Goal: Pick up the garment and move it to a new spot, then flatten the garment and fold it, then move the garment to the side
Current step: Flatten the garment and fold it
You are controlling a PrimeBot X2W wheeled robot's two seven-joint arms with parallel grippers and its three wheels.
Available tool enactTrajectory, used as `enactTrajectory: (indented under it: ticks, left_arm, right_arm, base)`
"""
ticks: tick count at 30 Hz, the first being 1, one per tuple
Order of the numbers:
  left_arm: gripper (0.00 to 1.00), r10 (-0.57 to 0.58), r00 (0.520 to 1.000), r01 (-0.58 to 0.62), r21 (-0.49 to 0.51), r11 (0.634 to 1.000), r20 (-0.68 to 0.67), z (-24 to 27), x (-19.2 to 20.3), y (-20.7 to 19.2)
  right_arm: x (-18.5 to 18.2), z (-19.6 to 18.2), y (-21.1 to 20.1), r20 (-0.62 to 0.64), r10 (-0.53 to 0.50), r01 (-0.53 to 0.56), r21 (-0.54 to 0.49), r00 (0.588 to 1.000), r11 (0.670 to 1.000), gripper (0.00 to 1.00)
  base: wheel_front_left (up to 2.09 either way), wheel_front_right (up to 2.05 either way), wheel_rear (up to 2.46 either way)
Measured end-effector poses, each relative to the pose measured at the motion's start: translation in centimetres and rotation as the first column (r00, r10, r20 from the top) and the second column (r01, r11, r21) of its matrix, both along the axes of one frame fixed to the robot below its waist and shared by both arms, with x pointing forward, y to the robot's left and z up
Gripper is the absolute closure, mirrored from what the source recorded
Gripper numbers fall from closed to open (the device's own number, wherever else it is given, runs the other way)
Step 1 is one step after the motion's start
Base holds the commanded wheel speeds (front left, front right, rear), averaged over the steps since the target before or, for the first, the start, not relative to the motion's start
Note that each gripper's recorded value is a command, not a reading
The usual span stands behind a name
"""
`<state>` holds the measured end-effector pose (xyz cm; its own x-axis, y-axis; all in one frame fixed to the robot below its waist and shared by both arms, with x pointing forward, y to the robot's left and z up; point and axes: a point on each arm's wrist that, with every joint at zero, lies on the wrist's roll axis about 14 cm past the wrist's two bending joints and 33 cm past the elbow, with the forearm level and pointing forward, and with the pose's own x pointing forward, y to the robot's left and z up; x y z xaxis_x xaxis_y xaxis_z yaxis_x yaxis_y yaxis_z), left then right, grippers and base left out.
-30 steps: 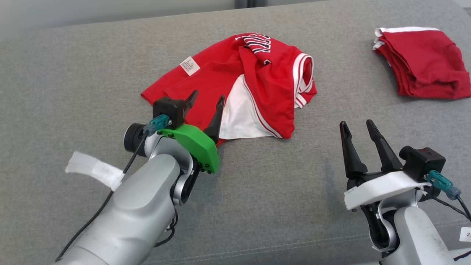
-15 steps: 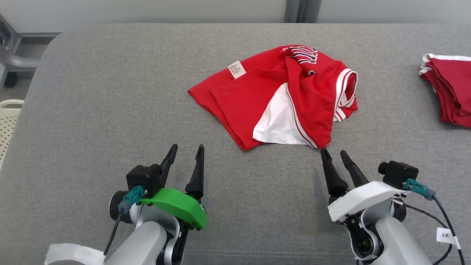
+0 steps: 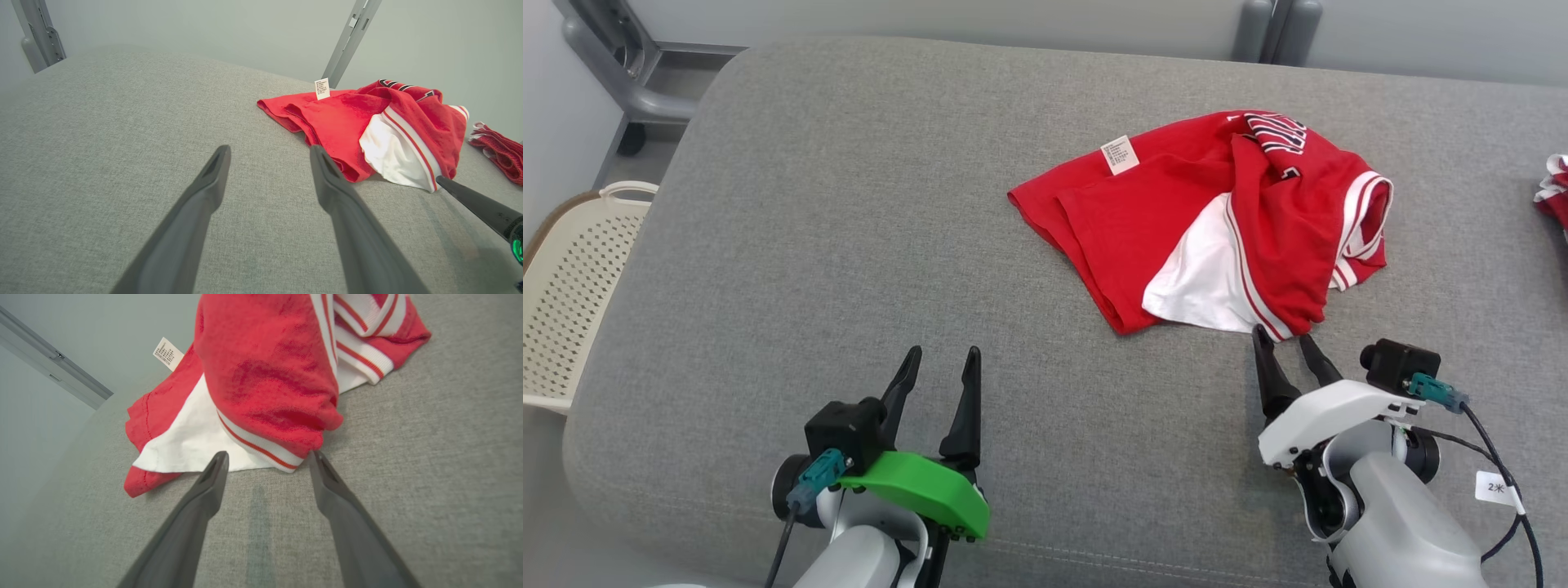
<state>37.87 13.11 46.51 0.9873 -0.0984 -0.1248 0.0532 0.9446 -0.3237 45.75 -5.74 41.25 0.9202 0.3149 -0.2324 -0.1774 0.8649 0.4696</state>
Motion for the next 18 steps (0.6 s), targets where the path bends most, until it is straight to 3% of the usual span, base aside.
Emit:
enactTrajectory:
  ticks: [5,11,12,13,16,18]
  left_arm:
    - [0.00,0.024,1.000,-0.024,-0.005,1.000,0.002,0.1,-0.4,0.6]
    - [0.00,0.039,0.999,-0.039,-0.009,0.999,-0.004,-0.2,-0.6,0.9]
    - [0.00,0.043,0.999,-0.043,-0.008,0.999,-0.007,-0.3,-0.6,1.0]
    - [0.00,0.044,0.999,-0.044,-0.007,0.999,-0.009,-0.4,-0.6,1.1]
    - [0.00,0.054,0.998,-0.054,-0.005,0.999,-0.012,-0.5,-0.4,1.4]
    - [0.00,0.053,0.998,-0.053,-0.007,0.999,-0.016,-0.7,-0.4,1.3]
  right_arm:
    - [0.6,-0.9,-0.5,-0.013,0.005,-0.006,-0.084,1.000,0.996,0.00]
    - [1.6,-1.8,-1.0,-0.048,-0.013,0.007,-0.116,0.999,0.993,0.00]
    - [1.7,-1.8,-0.9,-0.050,-0.010,0.004,-0.118,0.999,0.993,0.12]
    - [1.9,-1.9,-0.7,-0.052,-0.005,-0.002,-0.120,0.999,0.993,0.48]
    - [1.8,-1.9,0.1,-0.057,0.022,-0.029,-0.119,0.998,0.993,1.00]
    - [1.5,-1.9,0.5,-0.065,0.042,-0.049,-0.117,0.997,0.992,1.00]
  base:
    - [0.00,0.00,0.00]
    - [0.00,0.00,0.00]
    - [0.00,0.00,0.00]
    - [0.00,0.00,0.00]
    - [0.00,0.00,0.00]
    - [0.00,0.00,0.00]
